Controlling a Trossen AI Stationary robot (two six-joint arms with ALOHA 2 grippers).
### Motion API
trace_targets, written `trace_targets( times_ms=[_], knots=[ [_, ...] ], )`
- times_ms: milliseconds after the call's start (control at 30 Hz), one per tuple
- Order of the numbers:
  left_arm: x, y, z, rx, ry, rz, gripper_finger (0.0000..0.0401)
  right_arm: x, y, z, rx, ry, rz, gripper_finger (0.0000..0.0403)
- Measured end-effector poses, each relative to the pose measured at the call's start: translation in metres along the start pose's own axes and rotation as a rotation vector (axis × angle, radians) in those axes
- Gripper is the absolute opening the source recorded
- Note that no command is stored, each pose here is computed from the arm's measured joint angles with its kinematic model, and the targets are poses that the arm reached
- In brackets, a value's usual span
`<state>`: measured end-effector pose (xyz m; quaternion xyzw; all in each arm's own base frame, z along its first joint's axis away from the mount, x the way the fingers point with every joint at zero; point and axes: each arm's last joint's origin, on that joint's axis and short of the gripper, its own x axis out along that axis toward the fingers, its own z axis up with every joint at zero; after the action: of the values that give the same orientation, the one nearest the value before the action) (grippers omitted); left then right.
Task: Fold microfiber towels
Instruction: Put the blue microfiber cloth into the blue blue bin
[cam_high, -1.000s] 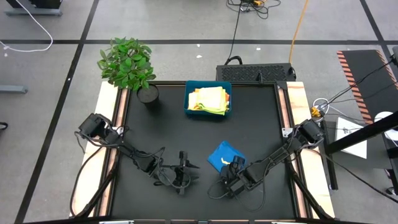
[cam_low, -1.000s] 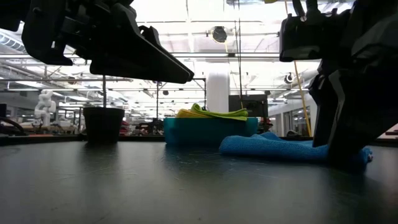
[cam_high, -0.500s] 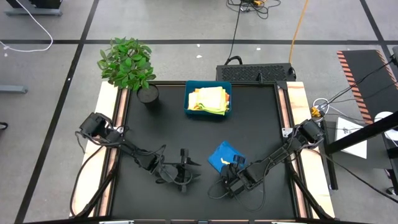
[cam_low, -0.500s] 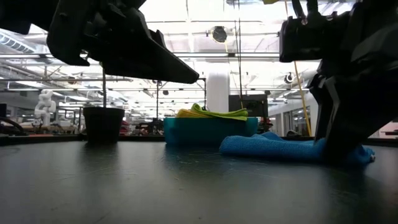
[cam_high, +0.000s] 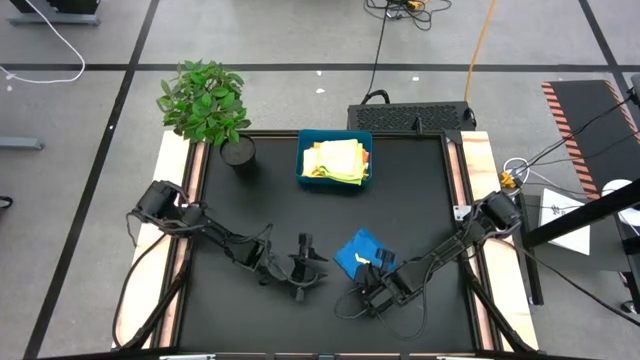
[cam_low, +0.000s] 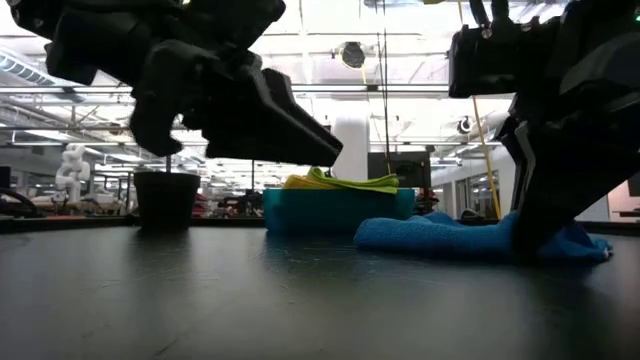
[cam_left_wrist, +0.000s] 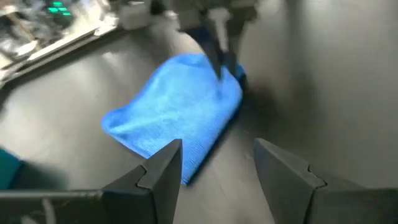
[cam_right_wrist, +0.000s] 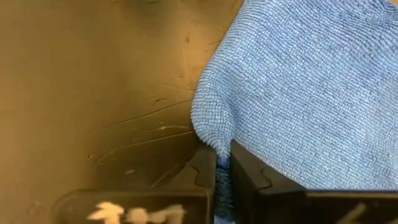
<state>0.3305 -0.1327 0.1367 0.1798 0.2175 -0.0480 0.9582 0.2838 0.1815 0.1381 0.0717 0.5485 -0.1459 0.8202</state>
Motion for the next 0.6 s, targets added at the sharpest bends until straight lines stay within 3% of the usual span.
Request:
trace_targets(
  times_ms=[167,600],
  knots=[
    [0.002,0.004,-0.006,0.061,0.044,-0.016,0.02,-0.004,0.001,0.001,0.007,-0.011,0.018,0.0014],
    [0.009,0.015,-0.006,0.169,-0.013,-0.06,0.02,-0.026,-0.003,0.01,0.034,-0.095,0.055,0.0006]
  ],
)
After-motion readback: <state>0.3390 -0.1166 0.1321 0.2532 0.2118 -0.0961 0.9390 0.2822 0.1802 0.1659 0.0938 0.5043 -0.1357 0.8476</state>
